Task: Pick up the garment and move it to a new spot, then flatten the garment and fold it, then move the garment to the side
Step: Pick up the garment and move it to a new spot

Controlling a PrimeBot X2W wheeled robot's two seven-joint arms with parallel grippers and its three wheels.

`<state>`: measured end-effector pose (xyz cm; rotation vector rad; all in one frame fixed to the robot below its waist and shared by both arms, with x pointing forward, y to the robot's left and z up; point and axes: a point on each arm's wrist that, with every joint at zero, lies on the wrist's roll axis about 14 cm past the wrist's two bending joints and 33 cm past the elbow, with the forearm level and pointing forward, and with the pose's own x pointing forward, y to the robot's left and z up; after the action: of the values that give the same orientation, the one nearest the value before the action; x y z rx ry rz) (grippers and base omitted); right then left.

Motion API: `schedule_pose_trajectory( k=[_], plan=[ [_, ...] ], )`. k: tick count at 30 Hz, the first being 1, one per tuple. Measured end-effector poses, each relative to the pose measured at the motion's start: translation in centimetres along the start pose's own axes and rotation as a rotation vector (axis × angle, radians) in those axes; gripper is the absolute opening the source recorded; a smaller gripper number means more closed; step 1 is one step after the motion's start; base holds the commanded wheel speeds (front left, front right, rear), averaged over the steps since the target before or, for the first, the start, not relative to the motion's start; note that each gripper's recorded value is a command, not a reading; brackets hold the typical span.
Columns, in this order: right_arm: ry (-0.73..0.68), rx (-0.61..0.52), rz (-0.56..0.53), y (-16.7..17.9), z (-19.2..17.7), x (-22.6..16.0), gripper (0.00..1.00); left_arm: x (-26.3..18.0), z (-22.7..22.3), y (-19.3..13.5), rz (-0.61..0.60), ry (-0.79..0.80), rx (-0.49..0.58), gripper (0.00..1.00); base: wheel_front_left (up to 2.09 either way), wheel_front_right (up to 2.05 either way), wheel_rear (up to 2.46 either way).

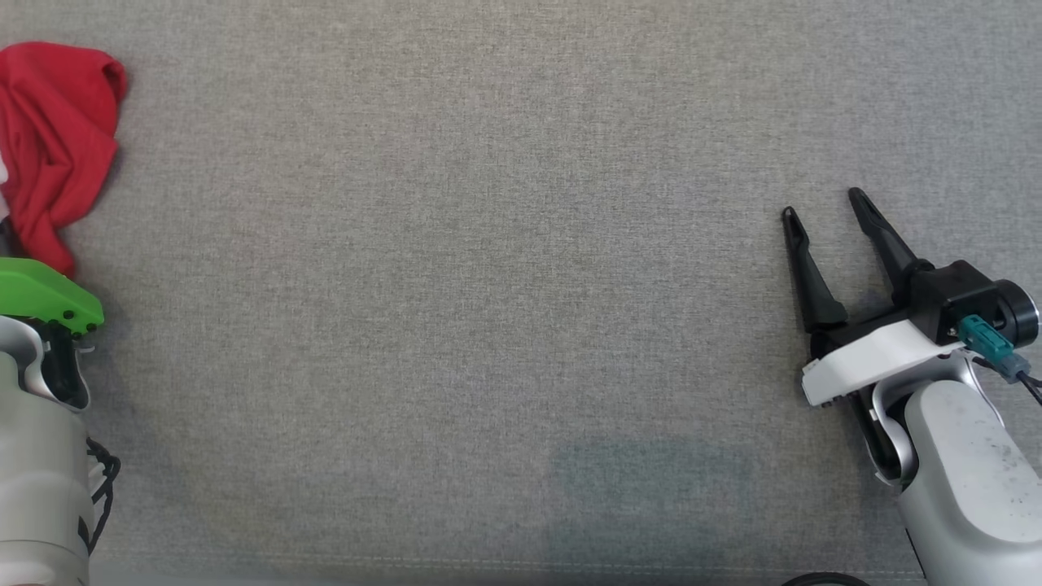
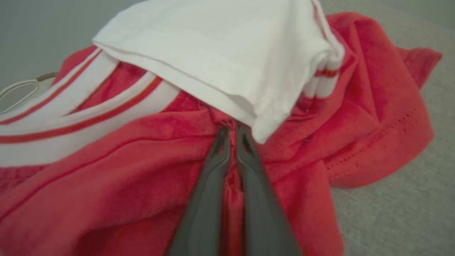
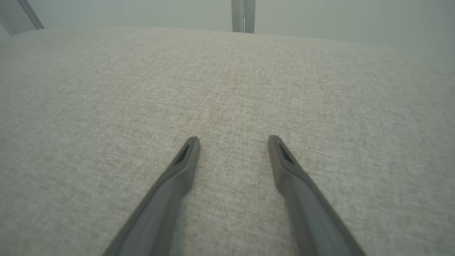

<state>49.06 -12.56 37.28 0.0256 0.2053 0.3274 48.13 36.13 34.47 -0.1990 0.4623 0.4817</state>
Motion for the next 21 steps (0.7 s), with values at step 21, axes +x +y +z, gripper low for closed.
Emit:
schedule_pose_trajectory(
  k=[21],
  plan=[
    [-0.089,0.127,-0.047,2.6,4.5,-3.6,1.00,-7.4,3.8,-17.4,-0.526,-0.185,0.067,0.00,0.00,0.00,0.00]
  ],
)
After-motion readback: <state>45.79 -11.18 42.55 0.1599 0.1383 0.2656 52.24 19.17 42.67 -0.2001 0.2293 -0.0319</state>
